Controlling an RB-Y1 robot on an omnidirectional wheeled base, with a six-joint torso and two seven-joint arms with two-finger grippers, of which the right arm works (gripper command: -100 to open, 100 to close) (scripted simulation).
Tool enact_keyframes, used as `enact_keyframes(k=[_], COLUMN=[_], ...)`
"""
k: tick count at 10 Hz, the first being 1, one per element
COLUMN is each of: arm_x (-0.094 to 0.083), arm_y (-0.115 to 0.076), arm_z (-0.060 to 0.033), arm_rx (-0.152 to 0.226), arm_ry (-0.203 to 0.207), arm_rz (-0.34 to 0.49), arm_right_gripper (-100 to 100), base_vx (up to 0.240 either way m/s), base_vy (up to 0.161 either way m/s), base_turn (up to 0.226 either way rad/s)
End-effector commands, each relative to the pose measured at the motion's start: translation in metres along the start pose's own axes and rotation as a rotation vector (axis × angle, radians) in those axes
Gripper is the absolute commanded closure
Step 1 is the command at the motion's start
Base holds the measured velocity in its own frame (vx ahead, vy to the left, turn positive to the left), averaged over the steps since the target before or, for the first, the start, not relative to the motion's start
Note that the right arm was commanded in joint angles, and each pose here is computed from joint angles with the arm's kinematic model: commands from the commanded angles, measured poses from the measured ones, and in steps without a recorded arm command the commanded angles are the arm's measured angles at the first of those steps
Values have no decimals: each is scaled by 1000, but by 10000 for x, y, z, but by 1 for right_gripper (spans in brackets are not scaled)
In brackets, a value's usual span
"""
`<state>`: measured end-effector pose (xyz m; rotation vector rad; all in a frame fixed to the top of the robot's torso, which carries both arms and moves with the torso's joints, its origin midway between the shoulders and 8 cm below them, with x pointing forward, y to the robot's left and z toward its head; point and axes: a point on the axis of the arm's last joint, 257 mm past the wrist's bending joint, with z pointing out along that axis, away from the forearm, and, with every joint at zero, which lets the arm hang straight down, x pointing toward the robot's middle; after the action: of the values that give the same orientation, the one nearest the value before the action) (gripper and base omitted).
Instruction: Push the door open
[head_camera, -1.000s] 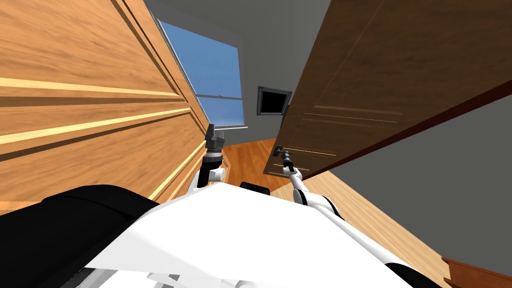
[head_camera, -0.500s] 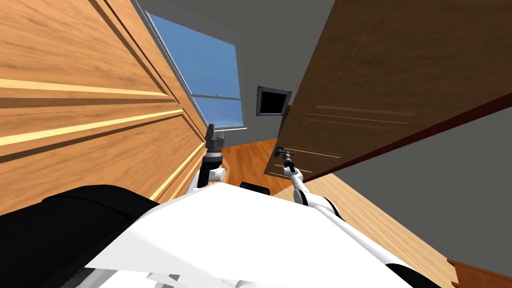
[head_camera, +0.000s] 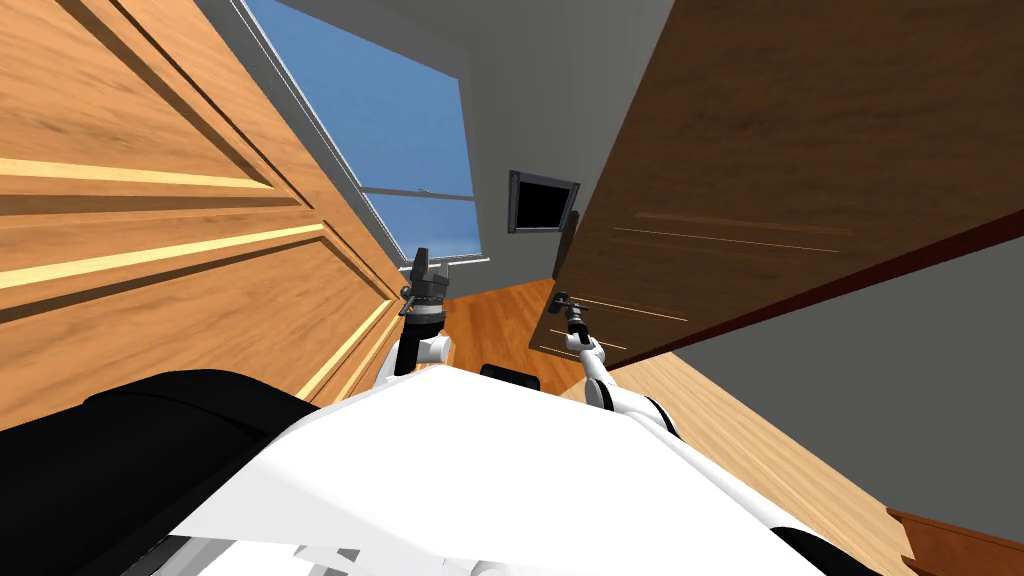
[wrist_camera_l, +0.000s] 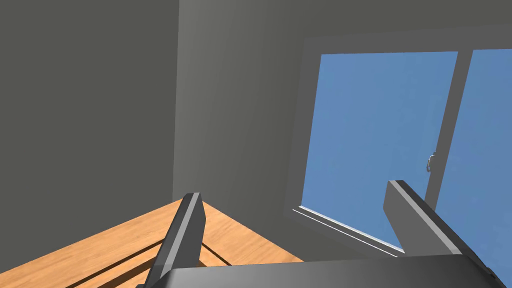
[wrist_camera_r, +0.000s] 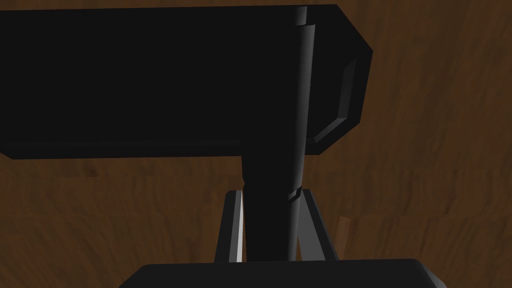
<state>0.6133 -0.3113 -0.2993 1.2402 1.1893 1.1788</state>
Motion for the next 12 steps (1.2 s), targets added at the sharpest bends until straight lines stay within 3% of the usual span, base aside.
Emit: enact_keyframes(k=[1, 6, 12], arm_x=[-68, -117, -564], arm_y=[69, 25, 56], arm_z=[31, 15, -44], arm_rx=[-15, -6, -12], arm_ry=[-24, -57, -138], arm_rz=[-5, -2, -3], arm_right_gripper=[100, 100, 100], base_vx=[163, 170, 188], base_vy=[97, 88, 85], base_turn=[-125, -89, -62])
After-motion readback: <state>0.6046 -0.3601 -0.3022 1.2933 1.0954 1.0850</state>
